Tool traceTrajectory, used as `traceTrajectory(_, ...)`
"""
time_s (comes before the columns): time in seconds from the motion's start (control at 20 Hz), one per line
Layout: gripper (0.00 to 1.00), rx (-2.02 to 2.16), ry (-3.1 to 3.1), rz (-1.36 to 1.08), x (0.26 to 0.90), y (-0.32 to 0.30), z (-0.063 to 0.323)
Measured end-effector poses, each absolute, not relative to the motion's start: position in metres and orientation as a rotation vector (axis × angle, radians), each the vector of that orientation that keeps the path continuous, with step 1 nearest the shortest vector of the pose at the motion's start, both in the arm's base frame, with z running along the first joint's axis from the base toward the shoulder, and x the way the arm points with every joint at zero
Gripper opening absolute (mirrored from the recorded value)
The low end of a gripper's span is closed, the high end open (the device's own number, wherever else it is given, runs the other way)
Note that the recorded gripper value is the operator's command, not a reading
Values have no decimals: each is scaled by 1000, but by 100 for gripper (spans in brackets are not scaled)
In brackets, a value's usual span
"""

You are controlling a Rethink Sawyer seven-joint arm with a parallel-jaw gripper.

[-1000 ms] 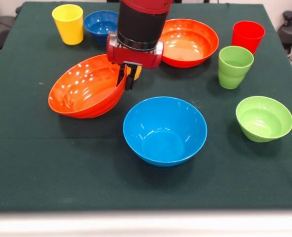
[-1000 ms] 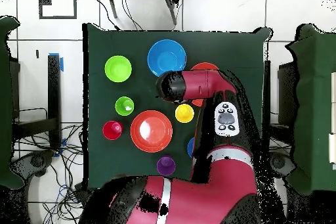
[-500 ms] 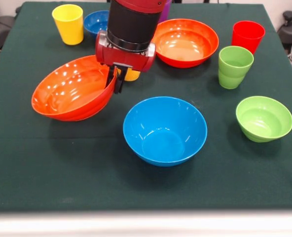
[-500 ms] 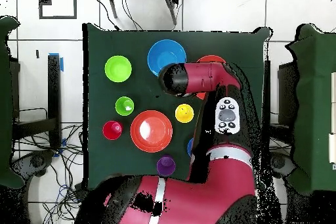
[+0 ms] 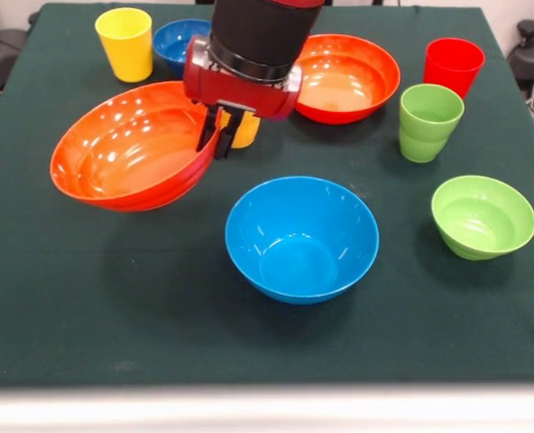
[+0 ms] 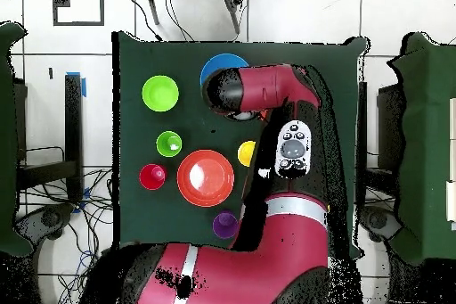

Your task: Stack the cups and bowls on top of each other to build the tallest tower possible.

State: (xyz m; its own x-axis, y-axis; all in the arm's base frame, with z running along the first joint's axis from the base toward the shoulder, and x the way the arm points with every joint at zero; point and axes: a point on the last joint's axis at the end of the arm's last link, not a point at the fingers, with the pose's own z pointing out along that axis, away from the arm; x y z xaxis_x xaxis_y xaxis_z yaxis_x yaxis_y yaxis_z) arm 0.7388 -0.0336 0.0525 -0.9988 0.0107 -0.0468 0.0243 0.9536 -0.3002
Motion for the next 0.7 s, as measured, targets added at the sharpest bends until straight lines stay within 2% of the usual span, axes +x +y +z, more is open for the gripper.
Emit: traceTrajectory(0.7,0,-71,3035,-534,775,31,75)
